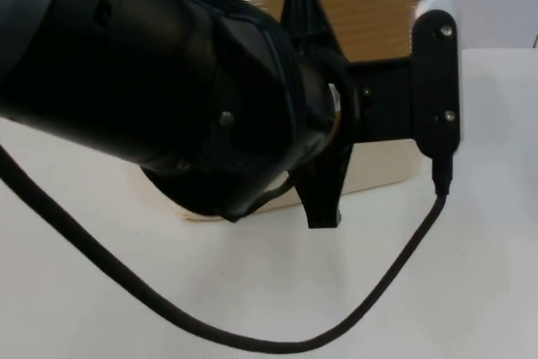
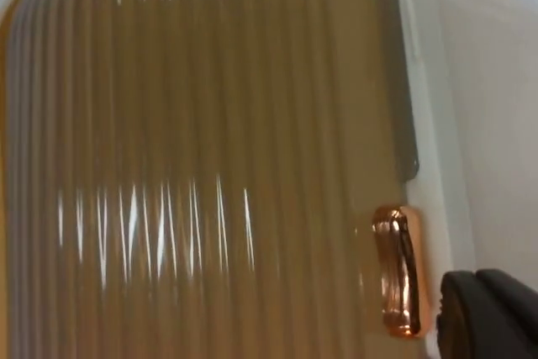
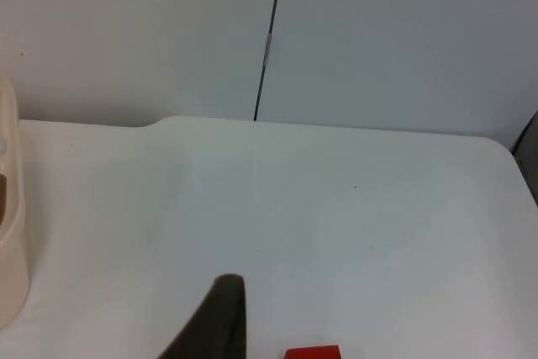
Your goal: Open the box lid with the left hand, place the block into the box with the right hand, then close the box lid with the left hand.
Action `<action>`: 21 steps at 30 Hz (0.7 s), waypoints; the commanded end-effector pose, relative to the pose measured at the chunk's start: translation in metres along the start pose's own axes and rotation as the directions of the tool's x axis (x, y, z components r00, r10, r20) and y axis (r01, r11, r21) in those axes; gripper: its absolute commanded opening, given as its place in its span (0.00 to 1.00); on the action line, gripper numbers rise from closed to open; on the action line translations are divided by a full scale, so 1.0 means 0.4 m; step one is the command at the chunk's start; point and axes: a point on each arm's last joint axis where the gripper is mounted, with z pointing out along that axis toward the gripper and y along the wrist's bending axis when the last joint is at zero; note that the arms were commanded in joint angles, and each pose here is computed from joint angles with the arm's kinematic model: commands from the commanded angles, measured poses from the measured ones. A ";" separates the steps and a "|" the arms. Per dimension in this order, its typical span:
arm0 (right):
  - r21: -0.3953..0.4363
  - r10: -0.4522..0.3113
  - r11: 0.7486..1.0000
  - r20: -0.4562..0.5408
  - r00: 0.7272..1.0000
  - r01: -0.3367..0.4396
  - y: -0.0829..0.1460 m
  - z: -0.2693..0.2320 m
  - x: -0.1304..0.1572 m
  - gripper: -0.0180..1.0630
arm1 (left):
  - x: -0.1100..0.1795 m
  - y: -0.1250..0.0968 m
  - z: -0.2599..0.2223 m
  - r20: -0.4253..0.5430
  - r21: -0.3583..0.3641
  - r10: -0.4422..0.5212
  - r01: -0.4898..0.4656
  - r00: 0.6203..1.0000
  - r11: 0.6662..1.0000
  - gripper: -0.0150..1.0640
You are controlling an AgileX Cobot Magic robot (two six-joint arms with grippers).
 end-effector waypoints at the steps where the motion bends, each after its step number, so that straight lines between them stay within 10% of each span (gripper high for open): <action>1: 0.002 -0.004 1.000 0.014 1.000 0.004 -0.001 -0.005 -0.007 0.99 | 0.004 0.004 0.009 0.016 0.031 -0.035 0.035 0.999 0.999 0.01; 21: 0.001 -0.004 1.000 0.026 1.000 0.004 -0.001 -0.005 -0.009 0.99 | -0.010 0.043 0.064 0.055 0.066 -0.090 0.086 0.994 0.994 0.01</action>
